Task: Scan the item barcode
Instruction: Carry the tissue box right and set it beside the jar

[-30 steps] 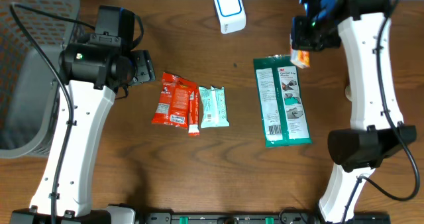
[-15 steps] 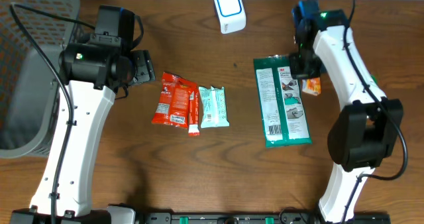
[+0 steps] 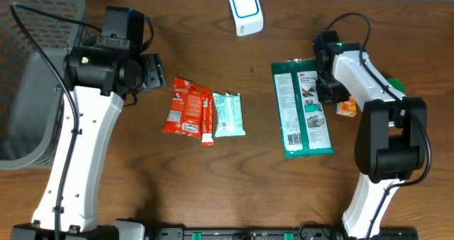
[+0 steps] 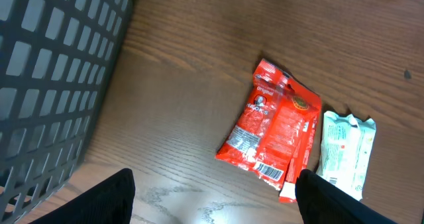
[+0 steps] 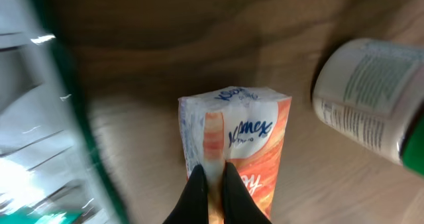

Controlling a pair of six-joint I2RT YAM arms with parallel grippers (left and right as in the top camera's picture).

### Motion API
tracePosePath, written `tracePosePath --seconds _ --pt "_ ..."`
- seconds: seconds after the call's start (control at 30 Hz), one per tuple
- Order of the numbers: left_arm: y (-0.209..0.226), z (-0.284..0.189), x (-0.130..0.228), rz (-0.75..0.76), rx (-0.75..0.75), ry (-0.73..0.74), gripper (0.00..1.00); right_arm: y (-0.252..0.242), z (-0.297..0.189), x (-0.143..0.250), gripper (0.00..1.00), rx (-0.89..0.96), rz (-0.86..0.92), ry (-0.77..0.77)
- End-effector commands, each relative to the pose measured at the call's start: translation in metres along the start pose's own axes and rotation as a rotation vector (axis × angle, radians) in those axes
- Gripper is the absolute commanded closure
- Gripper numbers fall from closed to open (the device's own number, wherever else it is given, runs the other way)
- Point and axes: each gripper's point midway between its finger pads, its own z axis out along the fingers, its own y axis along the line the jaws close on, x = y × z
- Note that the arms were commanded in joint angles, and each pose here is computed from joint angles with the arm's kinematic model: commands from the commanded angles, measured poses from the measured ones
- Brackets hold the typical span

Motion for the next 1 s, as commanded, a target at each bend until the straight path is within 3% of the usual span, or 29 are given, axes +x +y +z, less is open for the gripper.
tracePosePath --seconds 0.0,0.6,0.9,0.97 --pt "0.003 0.001 0.001 -0.014 -0.014 0.001 0.22 -0.017 0.017 0.005 0.99 0.051 -0.049 0.013" --pt "0.003 0.001 0.001 -0.013 -0.014 0.001 0.22 -0.078 0.053 0.013 0.98 0.042 0.149 0.043" --pt "0.003 0.001 0.001 -0.014 -0.014 0.001 0.22 -0.069 0.050 0.002 0.79 -0.024 0.165 0.005" --pt "0.003 0.001 0.001 -0.014 -0.014 0.001 0.22 -0.069 0.044 -0.002 0.65 -0.032 0.162 0.001"
